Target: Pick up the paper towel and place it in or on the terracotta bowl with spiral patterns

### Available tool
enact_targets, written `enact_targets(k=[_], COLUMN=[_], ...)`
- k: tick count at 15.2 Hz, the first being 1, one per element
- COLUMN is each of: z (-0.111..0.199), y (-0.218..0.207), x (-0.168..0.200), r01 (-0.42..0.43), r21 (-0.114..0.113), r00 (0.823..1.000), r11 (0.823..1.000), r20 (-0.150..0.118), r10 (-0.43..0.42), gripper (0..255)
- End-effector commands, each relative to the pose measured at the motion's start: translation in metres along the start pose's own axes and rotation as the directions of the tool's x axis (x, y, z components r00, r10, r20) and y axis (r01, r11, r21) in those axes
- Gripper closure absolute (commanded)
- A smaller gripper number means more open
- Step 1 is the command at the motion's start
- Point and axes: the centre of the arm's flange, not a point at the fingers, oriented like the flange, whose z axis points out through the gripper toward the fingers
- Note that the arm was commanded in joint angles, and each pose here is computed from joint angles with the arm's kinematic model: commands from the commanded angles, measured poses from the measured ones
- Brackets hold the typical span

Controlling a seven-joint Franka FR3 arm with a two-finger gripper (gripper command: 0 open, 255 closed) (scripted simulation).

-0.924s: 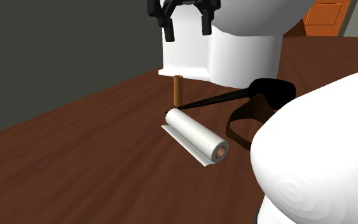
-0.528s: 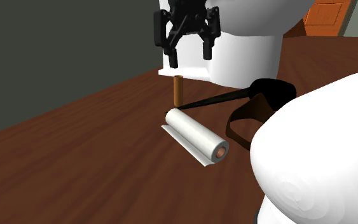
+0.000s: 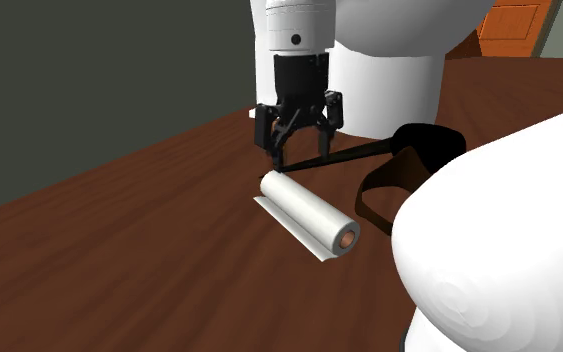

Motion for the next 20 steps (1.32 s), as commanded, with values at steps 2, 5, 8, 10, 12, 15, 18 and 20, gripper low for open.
enact_targets(k=[2, 5, 8, 10, 12, 15, 18, 20], z=[0.038, 0.054, 0.070, 0.078, 0.078, 0.078, 0.078, 0.078], y=[0.006, 0.006, 0.006, 0.006, 0.006, 0.006, 0.006, 0.006], x=[0.003, 0.003, 0.003, 0.003, 0.003, 0.003, 0.003, 0.003], r01=[-0.002, -0.002, -0.002, -0.002, -0.002, -0.002, -0.002, -0.002], r21=[0.013, 0.013, 0.013, 0.013, 0.013, 0.013, 0.013, 0.013], r00=[1.000, 1.000, 1.000, 1.000, 1.000, 1.000, 1.000, 1.000], r11=[1.000, 1.000, 1.000, 1.000, 1.000, 1.000, 1.000, 1.000], r20=[-0.022, -0.022, -0.022, -0.022, -0.022, -0.022, -0.022, -0.022], r10=[0.002, 0.002, 0.002, 0.002, 0.002, 0.002, 0.002, 0.002], gripper=[0, 0, 0, 0, 0, 0, 0, 255])
